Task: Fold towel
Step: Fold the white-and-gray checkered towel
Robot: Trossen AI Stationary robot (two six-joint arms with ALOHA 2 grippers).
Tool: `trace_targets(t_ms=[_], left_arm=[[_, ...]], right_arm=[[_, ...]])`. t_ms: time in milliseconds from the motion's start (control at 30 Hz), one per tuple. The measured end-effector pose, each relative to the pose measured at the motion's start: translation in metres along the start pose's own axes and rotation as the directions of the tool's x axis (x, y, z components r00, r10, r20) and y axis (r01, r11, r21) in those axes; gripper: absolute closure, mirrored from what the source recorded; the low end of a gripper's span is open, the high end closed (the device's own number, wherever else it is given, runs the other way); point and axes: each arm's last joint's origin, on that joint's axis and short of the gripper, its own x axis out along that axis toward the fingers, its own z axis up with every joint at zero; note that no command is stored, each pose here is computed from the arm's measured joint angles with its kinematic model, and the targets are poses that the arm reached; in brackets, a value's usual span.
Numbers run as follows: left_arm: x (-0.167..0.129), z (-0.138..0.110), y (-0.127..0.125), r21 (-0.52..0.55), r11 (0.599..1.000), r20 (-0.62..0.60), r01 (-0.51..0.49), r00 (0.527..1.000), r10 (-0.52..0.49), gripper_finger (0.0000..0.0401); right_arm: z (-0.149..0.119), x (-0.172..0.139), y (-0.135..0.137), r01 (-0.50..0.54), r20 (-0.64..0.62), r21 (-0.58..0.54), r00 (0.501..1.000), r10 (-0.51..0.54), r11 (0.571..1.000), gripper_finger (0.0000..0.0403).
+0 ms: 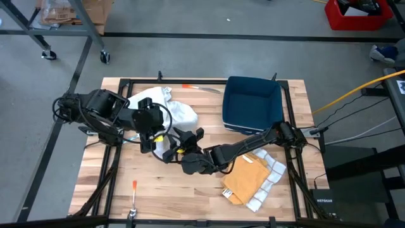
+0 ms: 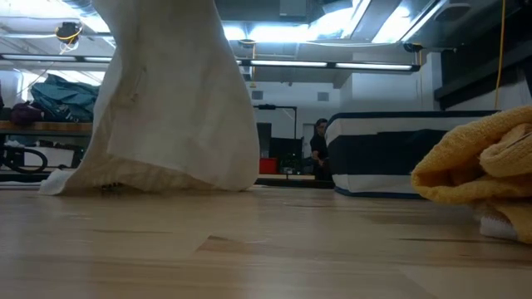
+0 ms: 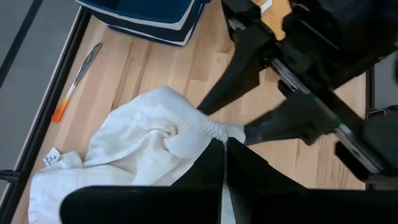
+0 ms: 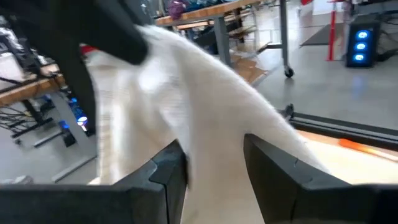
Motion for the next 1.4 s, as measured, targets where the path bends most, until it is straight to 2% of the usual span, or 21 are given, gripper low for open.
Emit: trace_targets(t_ms=[267,433,667,1067,1400], left_arm=[[-0.002,-0.003,-0.006,0.005,1.000,0.000,0.019,1.000,-0.019,0.0401],[-0.004,-0.005,-0.011,0.018,0.999,-0.001,0.034,0.999,-0.034,0.0401],[-0.007,-0.007,-0.016,0.039,0.998,-0.001,0.051,0.999,-0.051,0.0401],[-0.007,-0.008,-0.017,0.047,0.997,-0.001,0.056,0.998,-0.056,0.0401],[-0.007,-0.008,-0.017,0.052,0.997,-0.001,0.056,0.998,-0.056,0.0401]], right_arm=[[-0.009,0.008,-0.012,0.061,-0.059,0.018,0.996,-0.060,0.998,0.0247],[-0.019,0.011,-0.021,0.052,-0.179,0.015,0.983,-0.048,0.999,0.0247],[-0.026,0.015,-0.028,-0.005,-0.333,-0.005,0.943,0.003,1.000,0.0247],[-0.031,0.018,-0.034,-0.062,-0.476,-0.034,0.879,0.039,0.997,0.0247],[-0.039,0.014,-0.040,-0.106,-0.606,-0.082,0.795,0.035,0.991,0.0247]])
